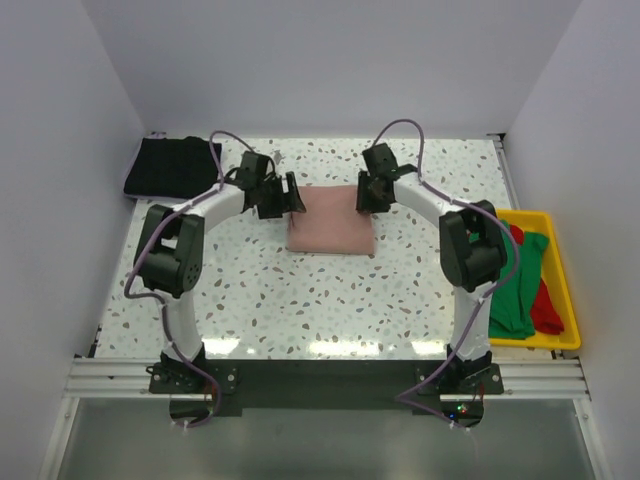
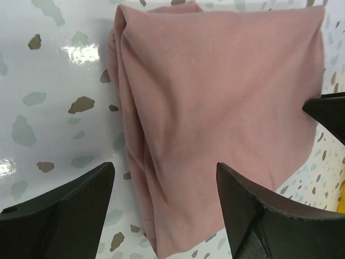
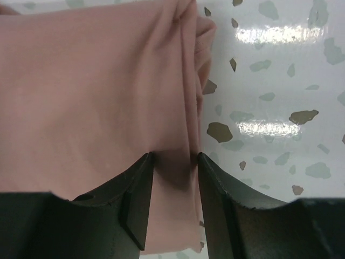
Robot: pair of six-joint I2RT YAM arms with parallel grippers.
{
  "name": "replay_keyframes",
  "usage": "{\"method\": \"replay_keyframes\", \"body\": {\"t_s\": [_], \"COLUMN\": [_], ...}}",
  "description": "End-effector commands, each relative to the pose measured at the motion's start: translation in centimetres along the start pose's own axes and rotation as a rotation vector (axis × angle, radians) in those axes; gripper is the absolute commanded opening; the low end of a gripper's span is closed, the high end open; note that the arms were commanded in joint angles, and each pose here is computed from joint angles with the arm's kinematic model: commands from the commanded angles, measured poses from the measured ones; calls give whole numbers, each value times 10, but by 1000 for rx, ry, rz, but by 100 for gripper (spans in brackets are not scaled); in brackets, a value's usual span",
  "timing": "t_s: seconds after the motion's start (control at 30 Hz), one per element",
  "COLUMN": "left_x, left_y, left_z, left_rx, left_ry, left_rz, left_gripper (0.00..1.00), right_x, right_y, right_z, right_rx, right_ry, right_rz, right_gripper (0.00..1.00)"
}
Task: Fold and stack the t-shirts
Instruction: Neatly place the folded tshirt to the corner
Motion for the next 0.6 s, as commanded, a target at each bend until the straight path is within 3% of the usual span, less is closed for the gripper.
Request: {"method": "replay_keyframes", "body": {"t_s": [0.0, 0.33, 0.57], "left_x": [3, -5, -26], "left_y": [11, 38, 61], "left_z": [2, 15, 21], "left_rx": [-36, -21, 102], "left_ry": [32, -7, -44], "left_rz": [24, 71, 126], "left_gripper": [81, 82, 72], "right_x": [-14, -29, -21], "right_y": [19, 36, 34], "right_z": [-14, -26, -23], "right_rx": [-57, -14, 20], "right_ry": [-3, 41, 53], "right_rz": [63, 124, 113], "right_gripper": [42, 36, 34]}}
Point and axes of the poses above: each gripper's point midway between its finger pads, its own y axis out along the fingers, its own z axis along the line the jaws close on, x = y × z, the point moved 10 cm from there along -y, back along the fingers, and after that the axes turned 6 degrees about -y, right-handed, at the moved point
